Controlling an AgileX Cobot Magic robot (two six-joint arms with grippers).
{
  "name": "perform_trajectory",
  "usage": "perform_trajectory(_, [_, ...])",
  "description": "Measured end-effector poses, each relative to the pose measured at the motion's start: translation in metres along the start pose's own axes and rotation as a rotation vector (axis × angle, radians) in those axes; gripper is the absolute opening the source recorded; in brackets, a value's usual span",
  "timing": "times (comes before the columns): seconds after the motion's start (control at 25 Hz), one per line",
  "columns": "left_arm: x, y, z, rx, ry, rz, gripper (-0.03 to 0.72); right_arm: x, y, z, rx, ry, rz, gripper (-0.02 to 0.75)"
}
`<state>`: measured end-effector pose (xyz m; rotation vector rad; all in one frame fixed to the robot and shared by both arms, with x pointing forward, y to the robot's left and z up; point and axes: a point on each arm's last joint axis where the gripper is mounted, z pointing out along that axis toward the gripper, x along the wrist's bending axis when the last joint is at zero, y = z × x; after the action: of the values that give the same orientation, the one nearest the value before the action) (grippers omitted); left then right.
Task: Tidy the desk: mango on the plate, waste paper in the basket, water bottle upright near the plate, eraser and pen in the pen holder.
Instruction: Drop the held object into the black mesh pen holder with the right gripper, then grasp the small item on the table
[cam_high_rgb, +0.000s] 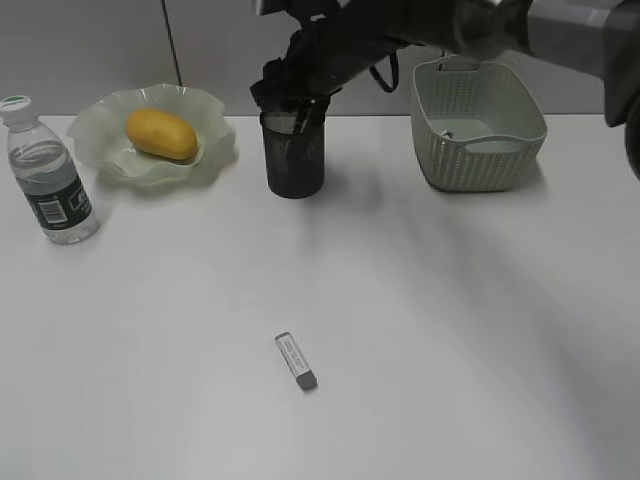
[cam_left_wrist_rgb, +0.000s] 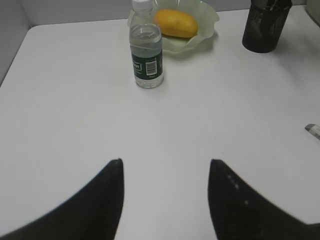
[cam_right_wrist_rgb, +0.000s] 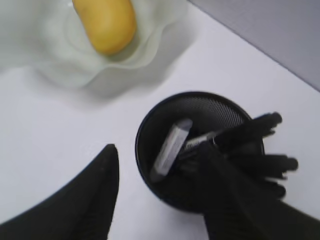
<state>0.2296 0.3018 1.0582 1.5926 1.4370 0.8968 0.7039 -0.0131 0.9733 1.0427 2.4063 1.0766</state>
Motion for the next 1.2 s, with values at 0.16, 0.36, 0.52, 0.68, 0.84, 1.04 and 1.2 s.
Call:
perform_trajectory(0.16, [0.000, 0.000, 0.000, 0.000, 0.000, 0.000, 0.414, 0.002, 0.002, -0.027, 0.169, 0.002, -0.028, 0.407])
perform_trajectory(0.36, [0.000, 0.000, 0.000, 0.000, 0.000, 0.000, 0.414, 0.004, -0.009, -0.059, 0.445, -0.015, -0.020, 0.407])
perform_trajectory(0.52, [0.000, 0.000, 0.000, 0.000, 0.000, 0.000, 0.414, -0.002, -0.007, -0.084, 0.515, -0.089, -0.003, 0.407])
perform_trajectory(0.68, [0.000, 0.000, 0.000, 0.000, 0.000, 0.000, 0.414, -0.009, -0.006, -0.112, 0.507, -0.121, 0.050, 0.407])
perform_trajectory(0.84, [0.000, 0.000, 0.000, 0.000, 0.000, 0.000, 0.414, -0.025, -0.021, -0.146, 0.530, -0.149, 0.161, 0.407])
perform_trajectory(1.04, [0.000, 0.000, 0.000, 0.000, 0.000, 0.000, 0.414, -0.041, -0.058, -0.194, 0.592, -0.185, 0.271, 0.407])
perform_trajectory(1.2, [0.000, 0.000, 0.000, 0.000, 0.000, 0.000, 0.414, -0.034, -0.089, -0.244, 0.602, -0.212, 0.328, 0.407])
